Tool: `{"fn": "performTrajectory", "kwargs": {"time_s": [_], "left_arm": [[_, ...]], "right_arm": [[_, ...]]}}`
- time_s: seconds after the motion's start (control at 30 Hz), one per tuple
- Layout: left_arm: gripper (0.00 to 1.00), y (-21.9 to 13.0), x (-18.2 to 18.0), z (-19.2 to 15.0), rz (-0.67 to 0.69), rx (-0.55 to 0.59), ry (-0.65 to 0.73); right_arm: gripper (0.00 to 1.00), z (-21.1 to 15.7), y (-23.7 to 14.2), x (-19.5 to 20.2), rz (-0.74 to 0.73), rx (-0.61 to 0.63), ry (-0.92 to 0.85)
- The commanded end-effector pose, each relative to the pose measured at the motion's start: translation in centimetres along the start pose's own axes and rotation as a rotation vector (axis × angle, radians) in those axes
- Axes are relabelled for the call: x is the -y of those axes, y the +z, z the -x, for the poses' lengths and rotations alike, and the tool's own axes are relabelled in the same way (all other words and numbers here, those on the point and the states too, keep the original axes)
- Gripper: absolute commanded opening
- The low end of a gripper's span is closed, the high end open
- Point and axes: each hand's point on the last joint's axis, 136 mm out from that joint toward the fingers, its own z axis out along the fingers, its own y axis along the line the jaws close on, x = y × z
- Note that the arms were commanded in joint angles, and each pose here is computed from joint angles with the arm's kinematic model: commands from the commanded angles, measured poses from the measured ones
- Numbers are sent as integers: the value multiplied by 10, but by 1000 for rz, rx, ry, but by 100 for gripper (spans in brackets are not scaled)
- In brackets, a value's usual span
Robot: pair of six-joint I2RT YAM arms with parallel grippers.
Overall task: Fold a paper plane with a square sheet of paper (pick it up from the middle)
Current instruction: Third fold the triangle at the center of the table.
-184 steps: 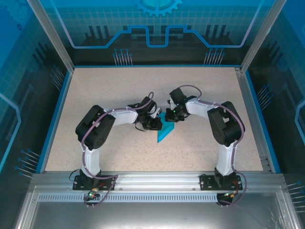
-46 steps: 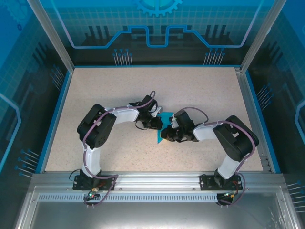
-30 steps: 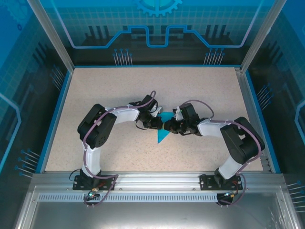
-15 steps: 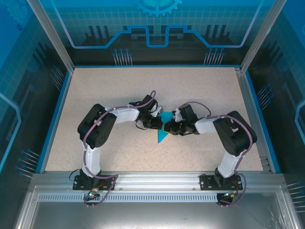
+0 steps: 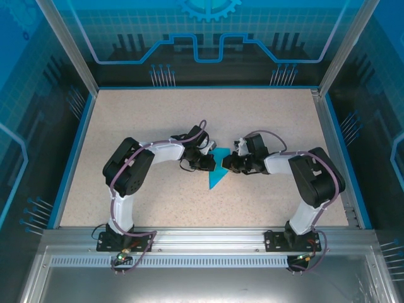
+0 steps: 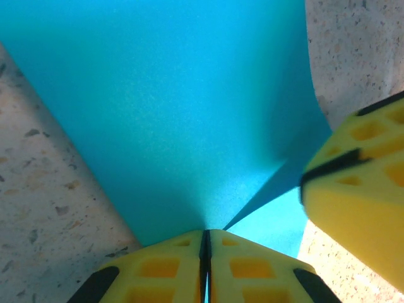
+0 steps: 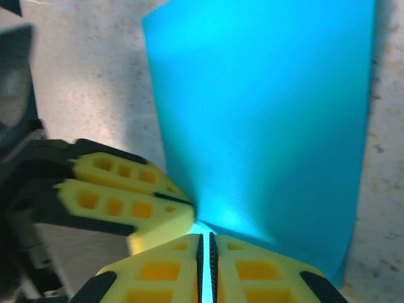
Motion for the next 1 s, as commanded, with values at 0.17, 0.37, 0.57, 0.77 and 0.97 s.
{"fn": "performTrajectory", "kwargs": {"time_s": [0.17, 0.37, 0.57, 0.77, 0.97], "left_arm": [[12, 14, -27, -26, 86, -97, -26], [12, 11, -27, -24, 92, -78, -28], [12, 12, -26, -22, 89, -77, -33], [12, 12, -26, -23, 88, -79, -36], [17, 7, -22, -20, 80, -61, -41]], "right_arm": [[15, -8, 9, 36, -76, -33, 47], [16, 6, -11, 10, -20, 7, 9], [13, 7, -15, 3, -12, -8, -7], [10, 0, -2, 20, -65, -48, 21], [8, -10, 6, 54, -210, -78, 69]]}}
